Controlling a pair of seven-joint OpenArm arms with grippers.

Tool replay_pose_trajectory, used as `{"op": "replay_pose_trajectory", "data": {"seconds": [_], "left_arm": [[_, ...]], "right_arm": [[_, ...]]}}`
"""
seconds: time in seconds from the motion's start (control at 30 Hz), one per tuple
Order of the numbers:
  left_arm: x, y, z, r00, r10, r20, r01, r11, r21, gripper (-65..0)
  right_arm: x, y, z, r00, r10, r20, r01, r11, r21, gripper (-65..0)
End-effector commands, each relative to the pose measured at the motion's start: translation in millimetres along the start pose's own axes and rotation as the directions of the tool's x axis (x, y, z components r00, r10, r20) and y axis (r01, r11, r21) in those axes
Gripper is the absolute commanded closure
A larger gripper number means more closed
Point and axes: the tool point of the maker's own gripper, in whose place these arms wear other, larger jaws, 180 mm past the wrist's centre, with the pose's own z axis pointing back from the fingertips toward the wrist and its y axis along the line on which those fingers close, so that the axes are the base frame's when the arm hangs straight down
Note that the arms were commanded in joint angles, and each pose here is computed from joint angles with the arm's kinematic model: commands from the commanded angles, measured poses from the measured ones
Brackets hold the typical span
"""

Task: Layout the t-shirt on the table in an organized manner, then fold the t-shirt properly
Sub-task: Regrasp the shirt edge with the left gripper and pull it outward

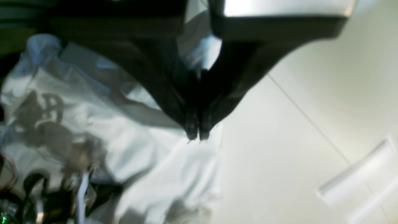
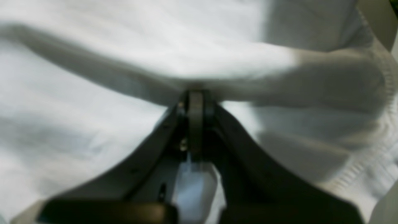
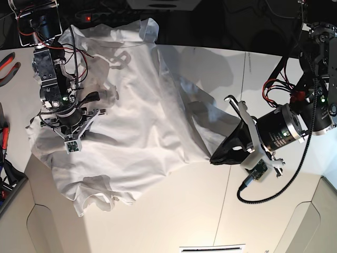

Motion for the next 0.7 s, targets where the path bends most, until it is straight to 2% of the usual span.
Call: {"op": "replay_pose_trajectory", "data": {"seconds": [0.0, 0.13, 0.23, 0.33, 0.4, 0.5, 0.6, 0.67], "left_arm": [[24.9, -0.6, 5.1, 0.996, -0.049, 0.075, 0.049, 0.999, -0.003, 0.0], [48.3, -19.7, 13.0, 0.982, -0.127, 0.137, 0.135, 0.990, -0.047, 0.0], [55.5, -32.3, 17.1, 0.982, -0.086, 0.167, 0.104, 0.989, -0.103, 0.0], [42.1, -40.1, 21.3, 0.992, -0.047, 0.116, 0.065, 0.985, -0.158, 0.0], [26.0, -39.6, 24.6, 0.997, -0.058, 0.048, 0.065, 0.984, -0.165, 0.0], [-16.9, -36.5, 32.4, 0.987, -0.075, -0.140, 0.050, 0.983, -0.176, 0.0], [-64.2, -30.8, 45.6, 0.943, -0.068, -0.325, 0.009, 0.984, -0.179, 0.0], [-88.8, -23.8, 53.1, 0.913, -0.056, -0.403, -0.011, 0.987, -0.163, 0.0]], "right_arm": [[16.9, -6.9, 0.2, 0.999, 0.006, 0.044, -0.006, 1.000, -0.015, 0.0], [16.9, -7.0, 0.2, 0.999, 0.006, 0.044, -0.005, 1.000, -0.015, 0.0], [16.8, -7.0, 0.2, 0.999, 0.006, 0.043, -0.005, 1.000, -0.015, 0.0], [15.6, -6.8, 0.3, 0.999, 0.006, 0.041, -0.006, 1.000, -0.015, 0.0], [15.4, -6.7, 0.4, 0.999, 0.006, 0.041, -0.005, 1.000, -0.015, 0.0], [15.4, -6.7, 0.4, 0.999, 0.006, 0.041, -0.005, 1.000, -0.015, 0.0], [15.4, -6.8, 0.4, 0.999, 0.006, 0.041, -0.006, 1.000, -0.015, 0.0], [15.6, -6.7, 0.3, 0.999, 0.006, 0.041, -0.005, 1.000, -0.015, 0.0]]}}
